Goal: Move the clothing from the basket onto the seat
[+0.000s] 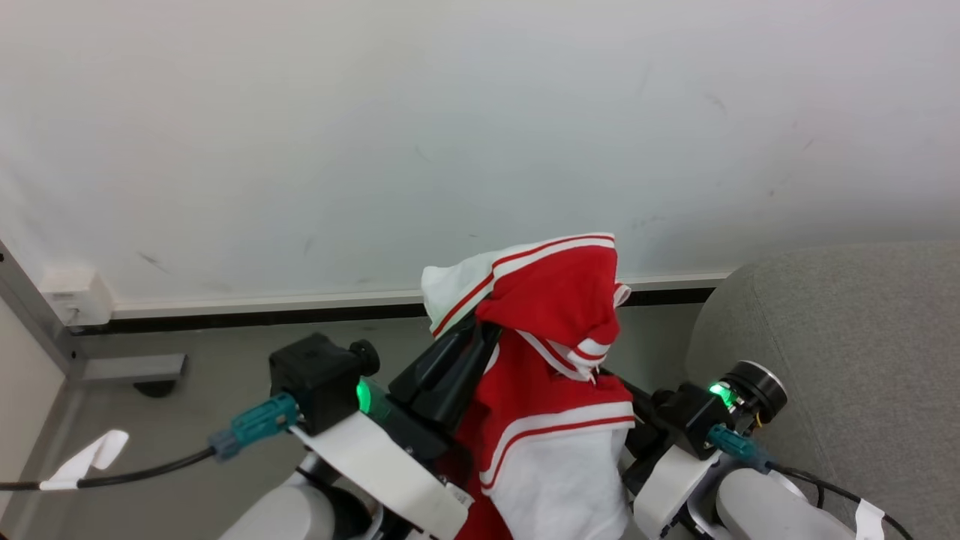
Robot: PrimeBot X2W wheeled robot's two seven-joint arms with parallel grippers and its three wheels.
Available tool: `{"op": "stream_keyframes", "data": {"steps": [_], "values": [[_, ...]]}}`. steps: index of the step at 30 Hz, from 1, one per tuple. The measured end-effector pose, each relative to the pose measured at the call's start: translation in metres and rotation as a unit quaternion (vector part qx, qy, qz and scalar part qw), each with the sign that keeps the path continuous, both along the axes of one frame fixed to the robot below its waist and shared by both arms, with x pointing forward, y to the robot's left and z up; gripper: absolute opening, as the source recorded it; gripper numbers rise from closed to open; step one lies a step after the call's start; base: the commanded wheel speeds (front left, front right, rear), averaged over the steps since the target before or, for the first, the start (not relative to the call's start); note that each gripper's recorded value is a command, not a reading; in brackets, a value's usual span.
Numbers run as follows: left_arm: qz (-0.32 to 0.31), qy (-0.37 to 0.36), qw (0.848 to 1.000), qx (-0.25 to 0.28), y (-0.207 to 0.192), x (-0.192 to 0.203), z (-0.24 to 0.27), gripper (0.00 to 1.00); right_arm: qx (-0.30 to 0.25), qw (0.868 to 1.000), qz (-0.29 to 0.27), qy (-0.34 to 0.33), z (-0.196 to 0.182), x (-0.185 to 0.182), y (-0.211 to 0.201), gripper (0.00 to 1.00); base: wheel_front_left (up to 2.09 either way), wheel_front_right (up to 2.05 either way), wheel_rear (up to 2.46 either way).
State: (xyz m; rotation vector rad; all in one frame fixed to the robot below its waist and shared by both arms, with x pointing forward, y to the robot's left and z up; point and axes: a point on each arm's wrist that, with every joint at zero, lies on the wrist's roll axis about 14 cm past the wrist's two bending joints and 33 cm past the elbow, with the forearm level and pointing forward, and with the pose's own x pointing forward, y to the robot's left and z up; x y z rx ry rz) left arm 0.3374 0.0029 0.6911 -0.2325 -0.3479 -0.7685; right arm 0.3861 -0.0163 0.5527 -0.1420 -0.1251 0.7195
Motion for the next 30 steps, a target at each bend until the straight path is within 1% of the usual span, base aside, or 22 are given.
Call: {"op": "stream_keyframes", "data": {"steps": [1,2,10,20,26,30], "values": [[0.001,0.003,1.0,0.001,0.0,0.001,-0.003,0.84,0.004,1.0,-0.005,-0.001,0.002,0.001,-0.003,0.0,0.0,0.0,0.0],[0.002,0.007,1.0,0.004,0.0,0.003,-0.006,1.0,0.008,1.0,-0.01,-0.001,0.003,0.003,-0.006,0.0,0.0,0.0,0.0],[0.012,0.044,0.998,0.032,-0.002,0.011,-0.041,1.0,0.033,0.998,-0.054,-0.02,0.023,0.016,-0.036,0.0,0.0,0.0,0.0],[0.017,0.087,0.993,0.072,-0.005,0.015,-0.092,1.0,0.056,0.99,-0.117,-0.058,0.052,0.03,-0.084,0.0,0.0,0.0,0.0],[0.003,0.094,0.992,0.079,-0.015,0.018,-0.103,1.0,0.06,0.983,-0.152,-0.08,0.066,0.03,-0.114,0.0,0.0,0.0,0.0],[-0.011,0.096,0.992,0.08,-0.024,0.018,-0.105,1.0,0.061,0.98,-0.166,-0.088,0.07,0.027,-0.126,0.0,0.0,0.0,0.0]]}}
